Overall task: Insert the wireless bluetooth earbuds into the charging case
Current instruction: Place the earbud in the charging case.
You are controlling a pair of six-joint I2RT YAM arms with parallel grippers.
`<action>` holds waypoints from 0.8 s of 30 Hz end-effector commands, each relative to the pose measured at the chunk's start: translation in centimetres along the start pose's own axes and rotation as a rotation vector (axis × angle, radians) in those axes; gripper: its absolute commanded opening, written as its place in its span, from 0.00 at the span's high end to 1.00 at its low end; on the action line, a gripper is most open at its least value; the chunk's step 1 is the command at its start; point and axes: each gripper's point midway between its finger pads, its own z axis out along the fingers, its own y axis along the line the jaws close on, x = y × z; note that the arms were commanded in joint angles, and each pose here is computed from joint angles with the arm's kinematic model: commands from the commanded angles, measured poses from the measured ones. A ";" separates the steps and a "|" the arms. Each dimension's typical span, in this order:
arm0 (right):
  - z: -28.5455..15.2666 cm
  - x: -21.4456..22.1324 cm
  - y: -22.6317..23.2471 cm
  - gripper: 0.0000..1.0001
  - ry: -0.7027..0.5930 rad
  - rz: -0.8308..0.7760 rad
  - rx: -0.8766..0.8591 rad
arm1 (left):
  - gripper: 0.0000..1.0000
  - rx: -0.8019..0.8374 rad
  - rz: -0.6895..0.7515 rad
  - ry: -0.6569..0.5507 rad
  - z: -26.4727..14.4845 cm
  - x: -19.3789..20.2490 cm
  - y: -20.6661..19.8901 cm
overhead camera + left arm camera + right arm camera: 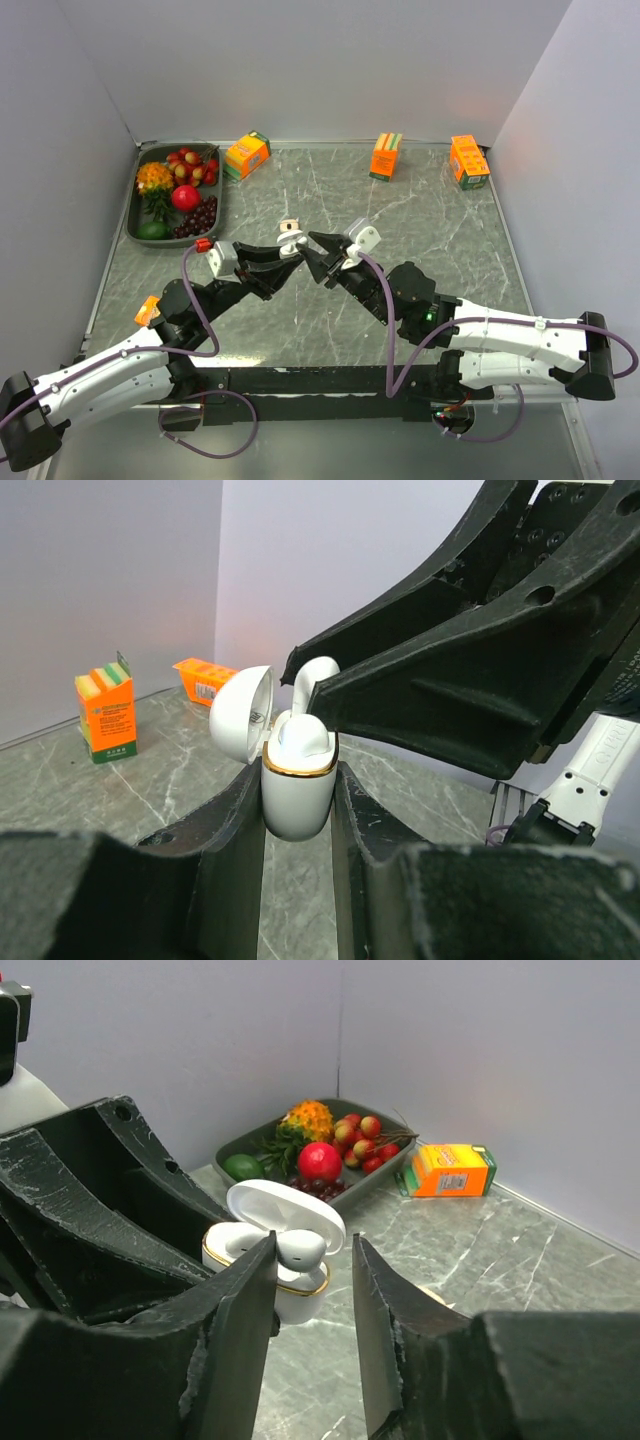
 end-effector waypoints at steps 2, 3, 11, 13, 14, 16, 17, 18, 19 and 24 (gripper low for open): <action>0.0 -3.4 -0.1 0.53 -0.061 0.043 0.009 | 0.99 0.010 0.018 -0.076 0.3 -2.0 -0.3; 0.0 -3.7 -0.1 0.53 -0.065 0.045 0.007 | 0.99 0.010 0.017 -0.073 0.4 -1.9 -0.3; -0.3 -4.8 0.5 0.40 -0.082 0.053 -0.017 | 0.99 0.003 0.018 -0.072 0.5 -1.8 -0.1; -0.4 -5.4 0.5 0.37 -0.091 0.066 -0.019 | 0.99 0.004 0.017 -0.071 0.5 -1.7 -0.1; -0.5 -5.6 0.5 0.36 -0.094 0.076 -0.016 | 0.99 0.003 0.016 -0.071 0.5 -1.7 -0.1; -0.9 -7.0 0.0 0.34 -0.122 0.103 -0.002 | 0.99 0.004 0.018 -0.068 0.5 -1.6 -0.1; -1.1 -7.5 -0.7 0.34 -0.133 0.130 0.029 | 0.99 0.003 0.019 -0.071 0.5 -1.7 -0.1; -1.7 -8.7 -1.6 0.34 -0.162 0.155 0.056 | 0.99 0.003 0.018 -0.070 0.4 -1.7 -0.1; -2.1 -9.1 -2.0 0.34 -0.171 0.179 0.072 | 0.99 0.002 0.021 -0.067 0.4 -1.6 -0.1; -1.7 -9.4 -5.2 0.41 0.050 0.168 0.198 | 0.99 0.010 0.024 -0.035 0.1 -0.8 -0.2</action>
